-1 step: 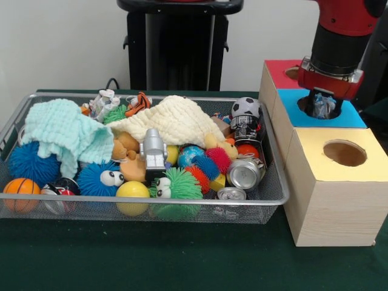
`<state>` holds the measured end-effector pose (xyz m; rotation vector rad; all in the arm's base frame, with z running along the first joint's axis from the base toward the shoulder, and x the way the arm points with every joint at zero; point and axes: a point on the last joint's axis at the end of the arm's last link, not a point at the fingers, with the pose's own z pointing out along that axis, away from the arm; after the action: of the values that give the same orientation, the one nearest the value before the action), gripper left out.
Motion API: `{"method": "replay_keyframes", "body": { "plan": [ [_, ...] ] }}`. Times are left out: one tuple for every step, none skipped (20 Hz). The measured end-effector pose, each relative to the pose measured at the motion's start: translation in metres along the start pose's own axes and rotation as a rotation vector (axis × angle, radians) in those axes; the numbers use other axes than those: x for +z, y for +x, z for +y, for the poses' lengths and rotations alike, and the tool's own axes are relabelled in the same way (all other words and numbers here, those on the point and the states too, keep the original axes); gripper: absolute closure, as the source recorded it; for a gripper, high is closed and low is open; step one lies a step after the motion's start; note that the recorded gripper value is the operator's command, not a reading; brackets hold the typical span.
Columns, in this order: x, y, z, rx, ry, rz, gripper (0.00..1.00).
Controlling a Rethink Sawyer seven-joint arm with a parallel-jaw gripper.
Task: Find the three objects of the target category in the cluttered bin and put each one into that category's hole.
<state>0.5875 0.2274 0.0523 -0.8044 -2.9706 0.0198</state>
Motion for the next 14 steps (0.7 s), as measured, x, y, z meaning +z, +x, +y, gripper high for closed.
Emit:
{"method": "replay_keyframes", "body": {
  "plan": [
    [-0.0004,-0.0004,0.0004,0.000,-0.002,-0.002,1.00],
    [-0.0006,-0.0005,0.0003,0.000,-0.002,-0.003,1.00],
    [-0.0012,-0.0006,0.0007,0.000,-0.003,-0.003,1.00],
    [-0.0013,-0.0006,0.0007,0.000,-0.003,-0.004,1.00],
    [-0.0015,-0.0006,0.0007,0.000,-0.003,-0.004,1.00],
    [-0.0019,-0.0008,0.0009,0.000,-0.004,-0.004,1.00],
    [-0.0029,-0.0010,0.0012,0.000,-0.005,-0.005,1.00],
    [-0.0031,-0.0011,0.0012,0.000,-0.005,-0.006,1.00],
    [-0.0035,-0.0012,0.0012,0.000,-0.005,-0.006,1.00],
    [-0.0039,-0.0013,0.0014,0.000,-0.006,-0.007,1.00],
    [-0.0041,-0.0013,0.0013,0.000,-0.006,-0.007,1.00],
    [-0.0044,-0.0016,0.0012,0.000,-0.006,-0.007,1.00],
    [-0.0043,-0.0014,0.0008,-0.001,-0.005,-0.007,0.00],
    [-0.0043,-0.0013,0.0007,-0.001,-0.005,-0.007,0.00]
  ]
}}
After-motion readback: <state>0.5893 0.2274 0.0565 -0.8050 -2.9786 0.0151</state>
